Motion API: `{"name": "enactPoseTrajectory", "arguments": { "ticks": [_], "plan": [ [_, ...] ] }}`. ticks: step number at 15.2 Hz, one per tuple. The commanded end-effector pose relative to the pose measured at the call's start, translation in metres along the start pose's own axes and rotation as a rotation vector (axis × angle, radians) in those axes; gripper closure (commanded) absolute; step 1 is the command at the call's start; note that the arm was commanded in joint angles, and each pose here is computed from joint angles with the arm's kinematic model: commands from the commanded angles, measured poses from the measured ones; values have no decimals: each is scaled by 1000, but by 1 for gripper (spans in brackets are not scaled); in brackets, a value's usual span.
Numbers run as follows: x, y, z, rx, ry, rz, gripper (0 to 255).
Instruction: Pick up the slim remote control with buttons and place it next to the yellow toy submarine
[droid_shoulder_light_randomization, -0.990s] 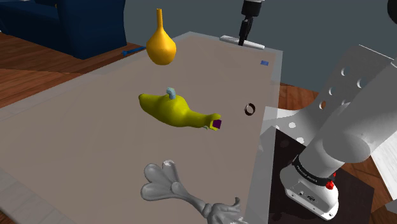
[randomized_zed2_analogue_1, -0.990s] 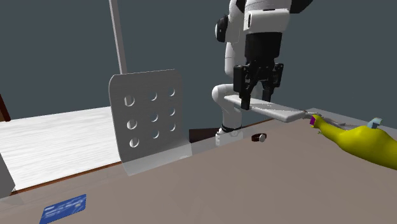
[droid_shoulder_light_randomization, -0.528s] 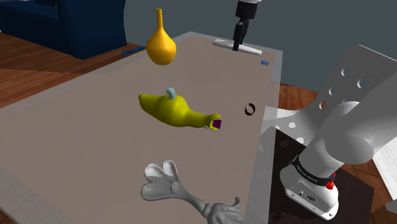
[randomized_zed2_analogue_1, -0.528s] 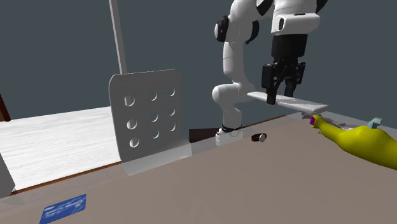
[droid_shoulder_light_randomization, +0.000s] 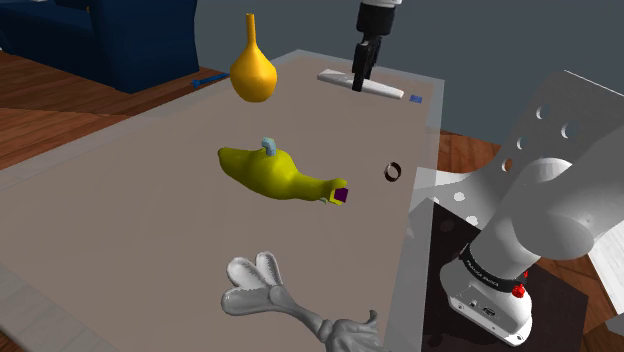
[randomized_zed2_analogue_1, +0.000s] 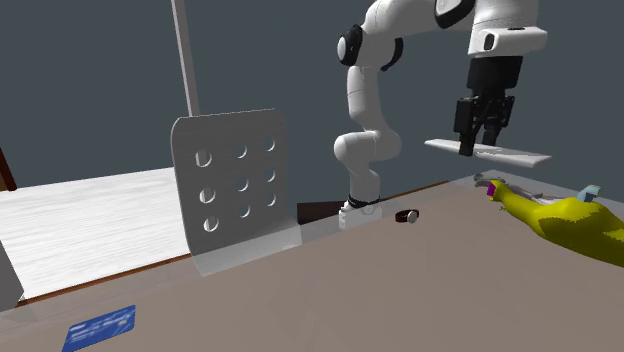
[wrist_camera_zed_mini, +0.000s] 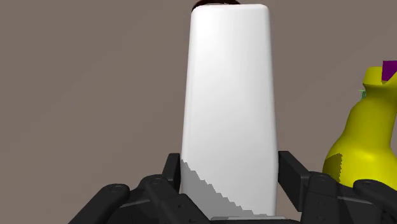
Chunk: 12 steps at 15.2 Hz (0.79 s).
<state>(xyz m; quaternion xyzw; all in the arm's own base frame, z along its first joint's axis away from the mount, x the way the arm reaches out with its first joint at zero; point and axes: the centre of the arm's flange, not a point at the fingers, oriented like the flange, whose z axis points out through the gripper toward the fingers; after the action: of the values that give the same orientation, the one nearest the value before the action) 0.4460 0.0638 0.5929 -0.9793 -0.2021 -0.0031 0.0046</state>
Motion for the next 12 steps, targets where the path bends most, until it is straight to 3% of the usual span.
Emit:
{"name": "enactPoseTrajectory", "arguments": {
  "ticks": [1,12],
  "plan": [
    [2,-28,1,0,0,1,255],
    [2,-28,59,0,0,1,255]
  ]
}}
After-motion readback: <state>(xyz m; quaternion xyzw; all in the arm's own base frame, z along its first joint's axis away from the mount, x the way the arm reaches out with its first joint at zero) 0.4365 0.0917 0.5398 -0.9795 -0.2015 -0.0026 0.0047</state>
